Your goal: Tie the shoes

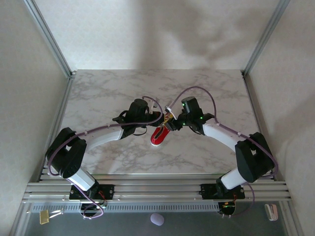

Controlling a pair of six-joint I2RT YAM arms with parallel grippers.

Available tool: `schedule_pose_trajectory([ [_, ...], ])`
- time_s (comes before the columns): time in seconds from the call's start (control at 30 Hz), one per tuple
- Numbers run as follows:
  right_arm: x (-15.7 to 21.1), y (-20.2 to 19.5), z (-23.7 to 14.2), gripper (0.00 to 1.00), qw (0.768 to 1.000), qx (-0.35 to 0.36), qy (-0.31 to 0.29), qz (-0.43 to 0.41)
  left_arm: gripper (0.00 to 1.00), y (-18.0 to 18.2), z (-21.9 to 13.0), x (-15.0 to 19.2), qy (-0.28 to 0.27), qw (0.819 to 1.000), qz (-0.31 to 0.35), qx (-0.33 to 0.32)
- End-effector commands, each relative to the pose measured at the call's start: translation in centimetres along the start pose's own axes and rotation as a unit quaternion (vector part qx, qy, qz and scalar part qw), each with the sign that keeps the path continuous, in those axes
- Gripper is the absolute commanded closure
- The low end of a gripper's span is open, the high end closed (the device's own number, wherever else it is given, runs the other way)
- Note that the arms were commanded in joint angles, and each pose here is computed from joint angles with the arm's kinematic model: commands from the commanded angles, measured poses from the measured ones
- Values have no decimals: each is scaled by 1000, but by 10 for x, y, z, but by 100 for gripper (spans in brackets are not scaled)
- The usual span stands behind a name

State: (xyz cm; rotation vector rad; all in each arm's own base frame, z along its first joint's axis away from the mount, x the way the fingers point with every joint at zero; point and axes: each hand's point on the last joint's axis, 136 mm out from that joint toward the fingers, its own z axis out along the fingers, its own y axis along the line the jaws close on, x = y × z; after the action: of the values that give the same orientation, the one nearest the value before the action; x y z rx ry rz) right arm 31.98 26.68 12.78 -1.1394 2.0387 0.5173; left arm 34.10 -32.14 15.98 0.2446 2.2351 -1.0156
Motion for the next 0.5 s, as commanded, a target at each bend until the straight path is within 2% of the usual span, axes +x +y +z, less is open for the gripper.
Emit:
schedule_pose_trajectory([
  [0.0,-16,-8,5,55,1000,17,-19,-16,100,-8,-3,-13,-11,1000,-1,13],
  [0.13,-19,-12,9,73,999,25,-28,-5,100,-7,-2,-12,-10,1000,-4,12],
  [0.23,-19,-13,8,98,999,30,-39,6,100,-7,-3,-13,-14,1000,-4,11],
  [0.37,-17,-10,6,100,999,25,-41,22,100,-7,-5,-15,-21,1000,-3,11],
  [0.4,-19,-10,4,100,998,27,-46,28,93,-7,-6,-16,-24,1000,-2,10],
  [0.47,-20,-13,0,100,997,38,-55,44,72,-7,-11,-20,-35,999,0,8],
])
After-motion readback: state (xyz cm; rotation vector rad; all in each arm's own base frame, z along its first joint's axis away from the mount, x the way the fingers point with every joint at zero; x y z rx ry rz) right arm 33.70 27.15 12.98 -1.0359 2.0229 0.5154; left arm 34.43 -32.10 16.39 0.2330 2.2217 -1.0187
